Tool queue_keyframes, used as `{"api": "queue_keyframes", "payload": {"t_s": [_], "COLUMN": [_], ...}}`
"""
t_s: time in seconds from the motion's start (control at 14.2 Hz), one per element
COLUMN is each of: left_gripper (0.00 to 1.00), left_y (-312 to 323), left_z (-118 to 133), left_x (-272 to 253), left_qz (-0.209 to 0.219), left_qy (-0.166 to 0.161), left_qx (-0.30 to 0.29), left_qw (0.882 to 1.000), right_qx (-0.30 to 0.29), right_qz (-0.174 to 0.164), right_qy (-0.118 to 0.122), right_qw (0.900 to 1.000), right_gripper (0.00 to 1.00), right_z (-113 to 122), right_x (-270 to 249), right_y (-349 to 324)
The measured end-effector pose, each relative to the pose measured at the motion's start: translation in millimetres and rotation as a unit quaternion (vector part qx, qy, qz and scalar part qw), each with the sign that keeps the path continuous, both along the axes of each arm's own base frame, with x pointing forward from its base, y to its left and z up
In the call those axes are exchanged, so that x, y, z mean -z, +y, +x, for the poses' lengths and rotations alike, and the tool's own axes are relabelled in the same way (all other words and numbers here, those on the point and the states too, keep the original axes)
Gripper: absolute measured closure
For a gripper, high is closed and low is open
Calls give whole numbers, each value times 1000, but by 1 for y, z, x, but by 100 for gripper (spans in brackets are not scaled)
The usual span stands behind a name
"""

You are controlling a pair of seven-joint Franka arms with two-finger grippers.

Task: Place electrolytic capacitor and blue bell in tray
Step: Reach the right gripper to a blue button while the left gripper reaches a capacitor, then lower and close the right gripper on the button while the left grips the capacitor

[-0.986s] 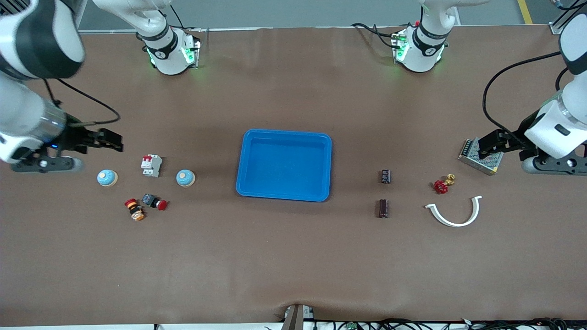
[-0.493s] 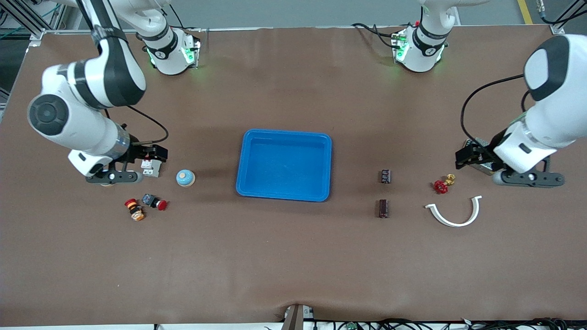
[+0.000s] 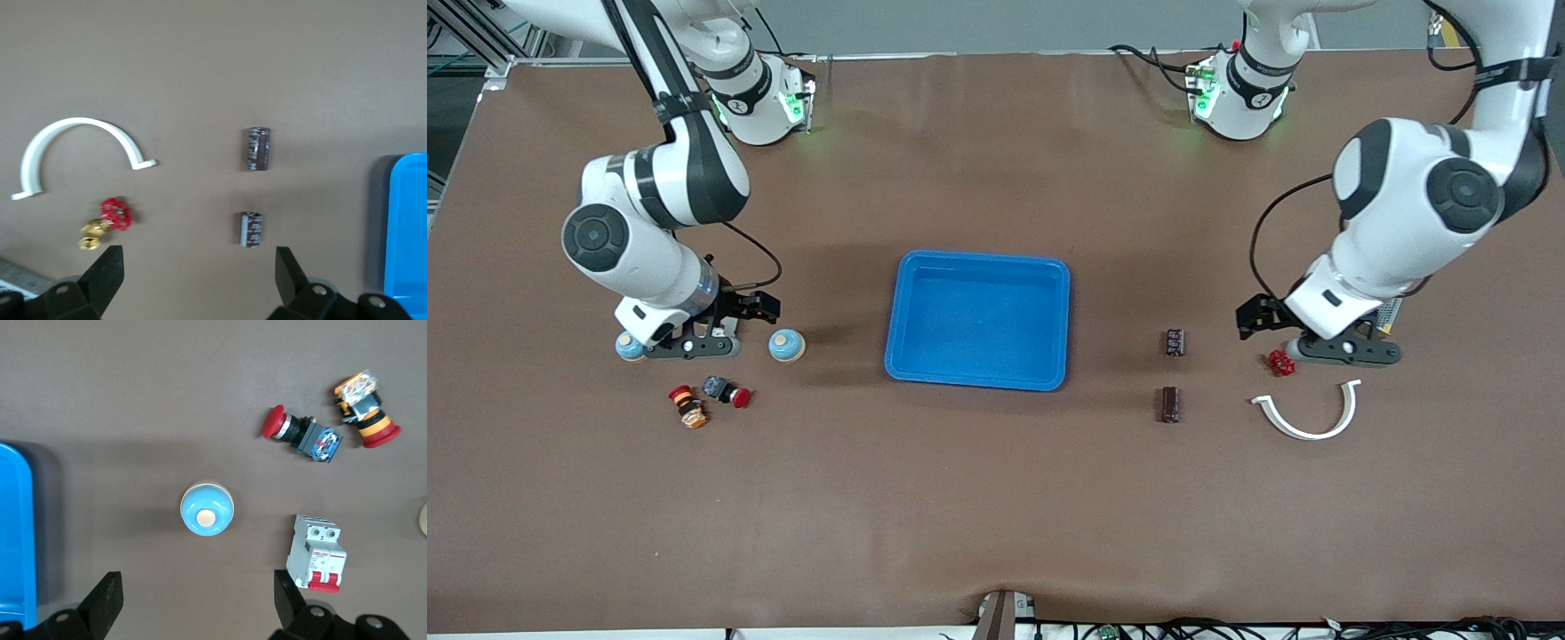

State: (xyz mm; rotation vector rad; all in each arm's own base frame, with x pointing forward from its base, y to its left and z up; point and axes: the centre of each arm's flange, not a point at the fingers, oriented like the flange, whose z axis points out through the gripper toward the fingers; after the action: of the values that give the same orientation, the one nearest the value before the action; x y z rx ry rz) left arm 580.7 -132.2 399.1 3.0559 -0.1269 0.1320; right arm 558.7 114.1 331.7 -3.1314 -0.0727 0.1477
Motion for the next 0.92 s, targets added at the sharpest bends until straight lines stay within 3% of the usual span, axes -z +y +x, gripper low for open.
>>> {"api": "queue_keyframes", "payload": {"t_s": [0.35,0.63,0.92], "left_gripper": [0,0,0], "left_y": [-21,-36,-54], "left_z": [-30,-37,-40], "left_x": [61,102,149], "left_qz": [-2,22,34], "left_qy": [10,30,21], "left_qx": [11,9,5], "left_qw": [1000,999,999], "right_qx": [-4,-16,-41], "right_qz": [2,3,4], "right_qy": [-8,-11,-5], "right_qw": [1000,1000,999], "right_gripper": [0,0,0], "right_z": [5,-2,-5], "right_x": [32,61,77], "right_y": [1,1,-1]}}
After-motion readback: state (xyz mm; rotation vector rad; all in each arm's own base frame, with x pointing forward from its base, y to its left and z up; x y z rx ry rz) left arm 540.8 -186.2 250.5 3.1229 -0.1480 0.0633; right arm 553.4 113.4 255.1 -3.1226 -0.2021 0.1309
